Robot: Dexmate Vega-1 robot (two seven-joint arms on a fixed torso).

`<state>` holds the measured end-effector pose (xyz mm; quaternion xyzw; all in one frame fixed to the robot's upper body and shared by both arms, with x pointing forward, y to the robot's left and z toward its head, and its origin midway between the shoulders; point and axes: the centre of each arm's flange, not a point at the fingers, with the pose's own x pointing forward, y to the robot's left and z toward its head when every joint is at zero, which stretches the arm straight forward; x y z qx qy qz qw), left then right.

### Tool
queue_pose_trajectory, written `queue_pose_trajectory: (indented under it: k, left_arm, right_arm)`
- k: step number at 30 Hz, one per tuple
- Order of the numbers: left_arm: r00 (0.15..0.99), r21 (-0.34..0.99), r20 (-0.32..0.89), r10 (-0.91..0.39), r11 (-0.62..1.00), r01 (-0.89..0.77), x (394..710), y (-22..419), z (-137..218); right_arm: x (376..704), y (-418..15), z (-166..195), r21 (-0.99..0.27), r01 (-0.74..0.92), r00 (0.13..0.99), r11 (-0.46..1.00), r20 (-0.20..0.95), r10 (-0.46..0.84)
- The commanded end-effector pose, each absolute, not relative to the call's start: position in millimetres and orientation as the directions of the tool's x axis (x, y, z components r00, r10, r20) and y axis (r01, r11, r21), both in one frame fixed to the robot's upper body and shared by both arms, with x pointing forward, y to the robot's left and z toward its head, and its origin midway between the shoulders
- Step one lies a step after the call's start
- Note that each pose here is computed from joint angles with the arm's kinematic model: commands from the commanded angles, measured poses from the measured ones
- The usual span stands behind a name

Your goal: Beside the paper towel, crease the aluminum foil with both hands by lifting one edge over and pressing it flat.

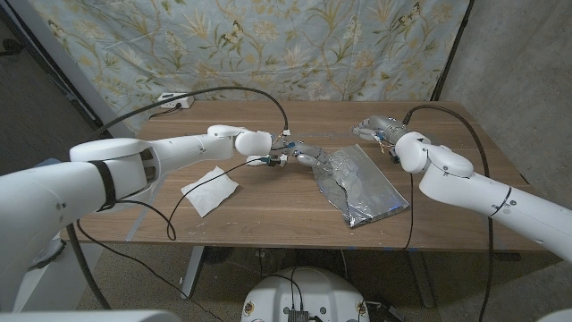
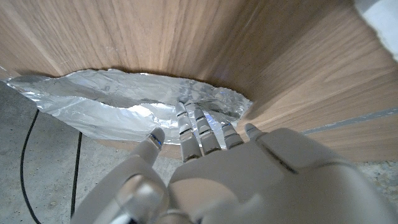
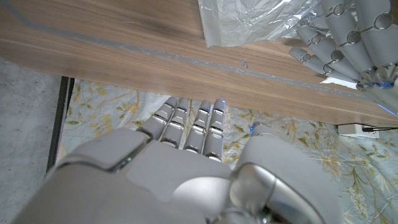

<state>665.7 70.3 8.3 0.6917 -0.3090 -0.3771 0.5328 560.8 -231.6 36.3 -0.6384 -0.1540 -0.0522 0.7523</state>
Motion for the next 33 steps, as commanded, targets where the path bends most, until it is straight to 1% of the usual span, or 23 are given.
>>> queue_pose_trajectory:
  k: [1, 8, 17, 23, 33]
  left_arm:
    - [0.520, 0.972, -0.183, -0.834, -0.231, -0.029, 665.9, 72.1, 9.9]
    - [0.519, 0.973, -0.181, -0.835, -0.230, -0.030, 666.3, 72.4, 10.4]
    - [0.518, 0.974, -0.180, -0.836, -0.226, -0.026, 668.3, 72.6, 10.8]
    - [0.516, 0.974, -0.183, -0.837, -0.227, -0.024, 669.9, 72.4, 11.0]
    - [0.513, 0.973, -0.187, -0.838, -0.230, -0.020, 672.4, 72.4, 12.8]
  right_arm:
    - [555.0, -218.1, 29.8, -0.948, 0.308, 0.940, 0.076, 0.316, 0.130]
    - [554.9, -212.7, 25.8, -0.948, 0.317, 0.938, 0.022, 0.317, 0.137]
    - [560.5, -206.6, 18.1, -0.954, 0.298, 0.944, -0.021, 0.292, 0.152]
    - [567.1, -205.9, 12.8, -0.952, 0.305, 0.942, -0.041, 0.294, 0.162]
    - [584.3, -210.9, 3.6, -0.959, 0.273, 0.953, -0.077, 0.258, 0.161]
